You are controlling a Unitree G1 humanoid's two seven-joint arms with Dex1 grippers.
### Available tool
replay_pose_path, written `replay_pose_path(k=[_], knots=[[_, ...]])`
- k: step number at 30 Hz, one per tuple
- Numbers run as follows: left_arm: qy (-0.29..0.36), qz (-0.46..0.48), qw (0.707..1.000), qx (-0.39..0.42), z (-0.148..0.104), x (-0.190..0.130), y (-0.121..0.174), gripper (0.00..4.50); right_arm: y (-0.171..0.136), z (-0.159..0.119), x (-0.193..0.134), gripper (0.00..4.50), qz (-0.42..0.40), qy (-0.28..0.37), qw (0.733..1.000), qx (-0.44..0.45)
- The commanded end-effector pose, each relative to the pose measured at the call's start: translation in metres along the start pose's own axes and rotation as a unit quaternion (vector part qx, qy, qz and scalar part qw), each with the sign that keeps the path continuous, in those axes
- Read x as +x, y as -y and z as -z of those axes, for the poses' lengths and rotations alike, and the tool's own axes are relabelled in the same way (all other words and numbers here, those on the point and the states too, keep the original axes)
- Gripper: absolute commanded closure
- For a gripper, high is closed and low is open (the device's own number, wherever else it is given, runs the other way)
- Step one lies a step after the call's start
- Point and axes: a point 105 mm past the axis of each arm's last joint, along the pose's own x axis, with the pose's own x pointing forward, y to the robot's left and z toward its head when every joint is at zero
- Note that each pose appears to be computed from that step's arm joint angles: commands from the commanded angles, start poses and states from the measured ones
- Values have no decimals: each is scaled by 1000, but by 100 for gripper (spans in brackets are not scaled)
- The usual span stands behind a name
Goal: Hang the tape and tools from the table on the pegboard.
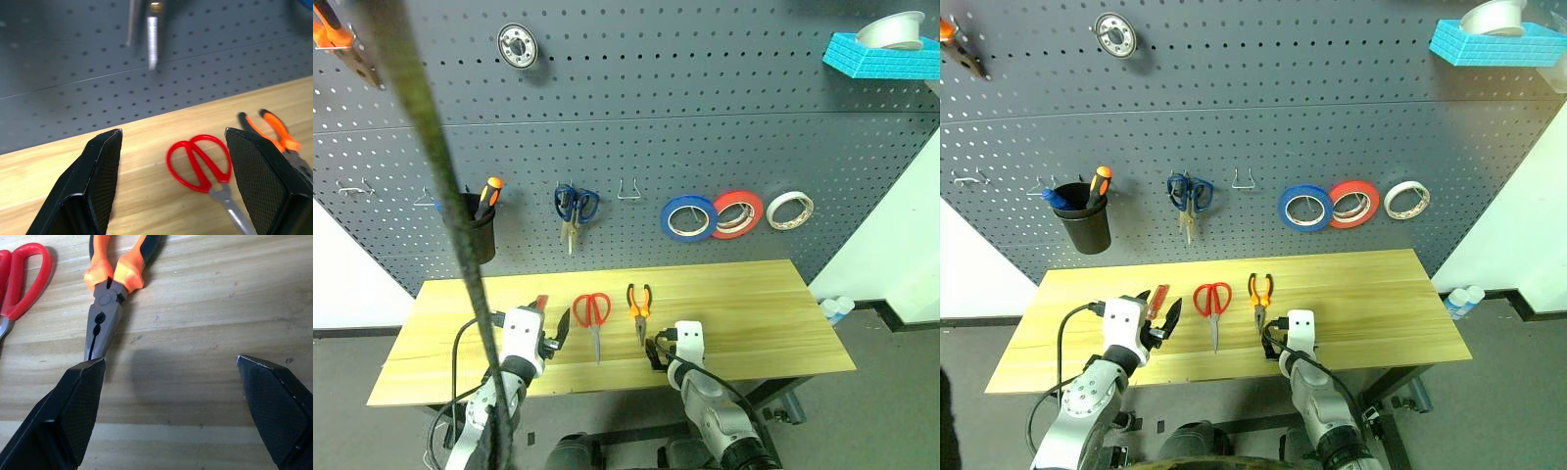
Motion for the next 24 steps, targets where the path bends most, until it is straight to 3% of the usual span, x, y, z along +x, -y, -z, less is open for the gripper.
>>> replay_pose_path(k=[1, 24], knots=[[74, 307, 944, 90, -112, 98, 32, 99, 45, -273, -138, 2, -93, 309, 908, -267], [71, 325, 939, 81, -114, 92, 29, 99, 30, -270, -137, 2, -130, 290, 908, -272]])
